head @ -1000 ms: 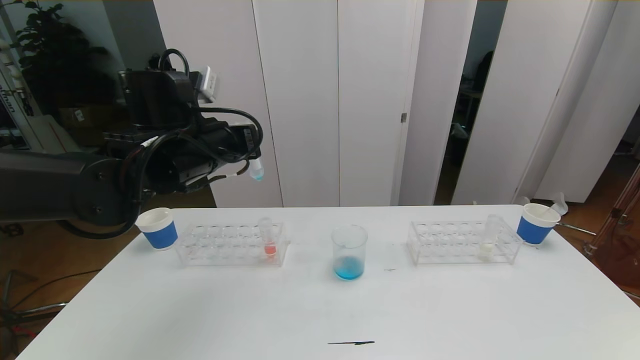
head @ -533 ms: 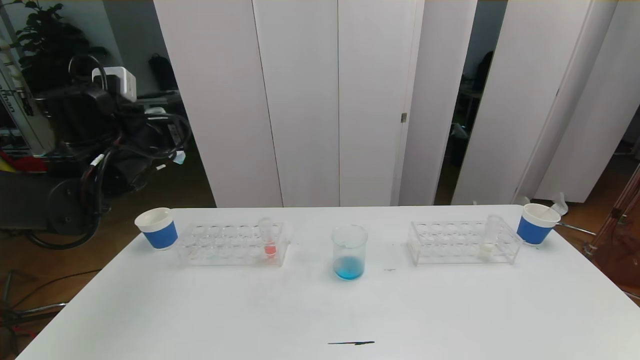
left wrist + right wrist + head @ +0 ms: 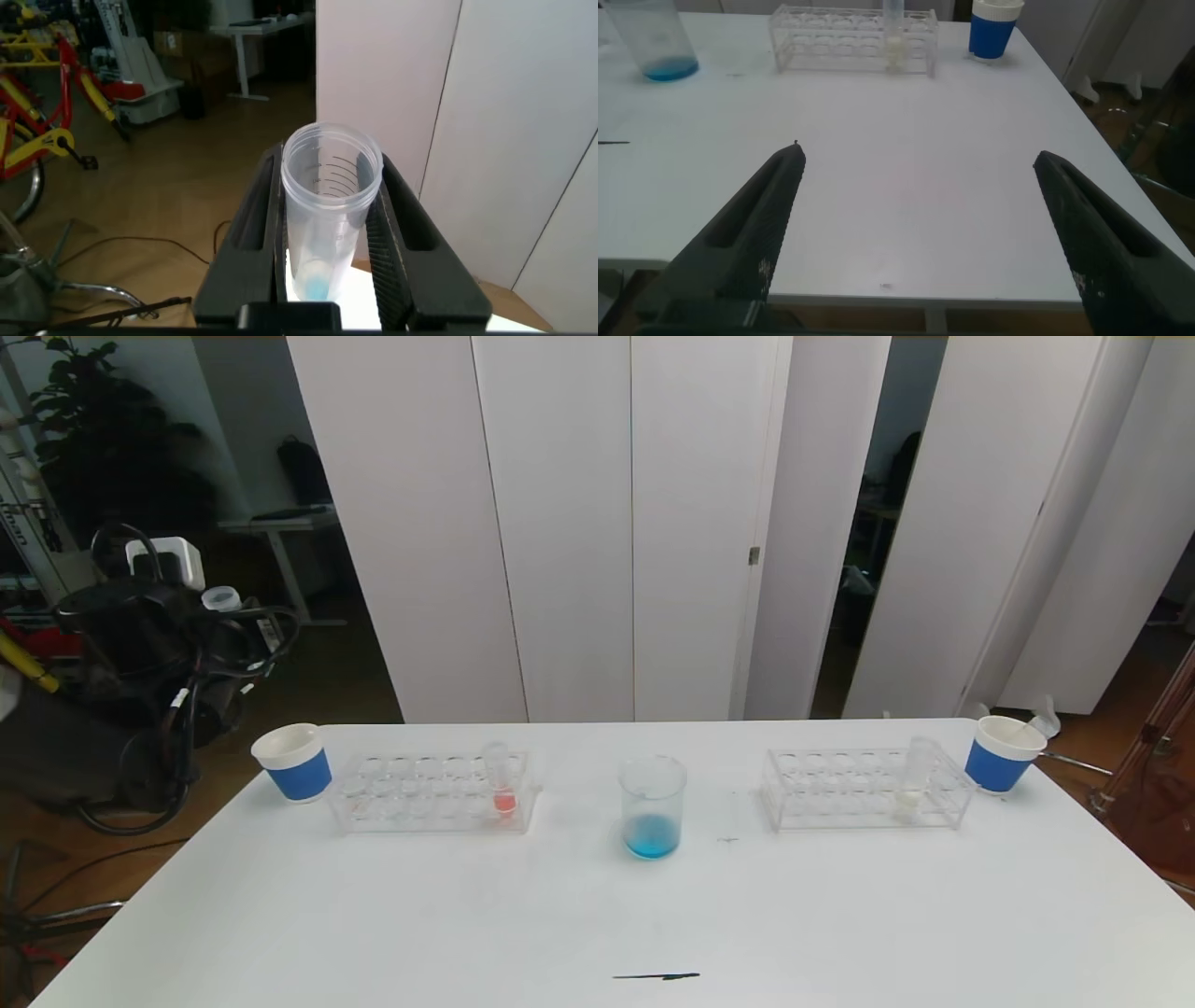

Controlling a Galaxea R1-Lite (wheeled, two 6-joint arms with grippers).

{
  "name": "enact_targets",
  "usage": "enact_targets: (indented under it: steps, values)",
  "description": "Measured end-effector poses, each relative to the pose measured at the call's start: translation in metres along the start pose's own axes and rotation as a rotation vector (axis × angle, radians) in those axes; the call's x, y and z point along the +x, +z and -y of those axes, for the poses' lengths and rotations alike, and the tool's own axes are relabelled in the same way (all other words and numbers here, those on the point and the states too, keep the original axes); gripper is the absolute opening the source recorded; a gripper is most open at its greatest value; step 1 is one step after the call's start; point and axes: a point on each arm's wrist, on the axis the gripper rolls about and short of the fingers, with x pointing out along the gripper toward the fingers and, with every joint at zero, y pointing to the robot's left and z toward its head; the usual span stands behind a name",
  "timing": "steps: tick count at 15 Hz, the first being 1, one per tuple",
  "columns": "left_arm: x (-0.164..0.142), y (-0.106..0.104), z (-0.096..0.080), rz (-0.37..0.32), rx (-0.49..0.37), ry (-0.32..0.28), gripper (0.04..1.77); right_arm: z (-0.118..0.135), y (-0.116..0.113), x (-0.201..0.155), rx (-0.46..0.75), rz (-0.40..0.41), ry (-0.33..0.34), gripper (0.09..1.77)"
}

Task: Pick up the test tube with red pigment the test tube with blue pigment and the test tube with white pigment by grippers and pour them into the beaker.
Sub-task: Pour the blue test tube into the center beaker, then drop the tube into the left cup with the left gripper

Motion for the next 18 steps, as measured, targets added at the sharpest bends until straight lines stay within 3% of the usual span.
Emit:
enact_targets:
  steps: [7,12,16,17,18]
  values:
    - [0.017,-0.073,-0.012,-0.127,0.034,0.025,0.58,0.0,0.0,0.0,0.0,0.0,0.0,1.75]
    - [0.02,-0.105,-0.014,-0.183,0.043,0.031,0.58,0.0,0.0,0.0,0.0,0.0,0.0,1.75]
    - [0.019,-0.116,-0.012,-0.218,0.044,0.025,0.58,0.0,0.0,0.0,0.0,0.0,0.0,1.75]
    - [0.019,-0.117,-0.012,-0.22,0.048,0.023,0.64,0.0,0.0,0.0,0.0,0.0,0.0,1.75]
    - [0.019,-0.118,-0.011,-0.222,0.052,0.021,0.87,0.0,0.0,0.0,0.0,0.0,0.0,1.75]
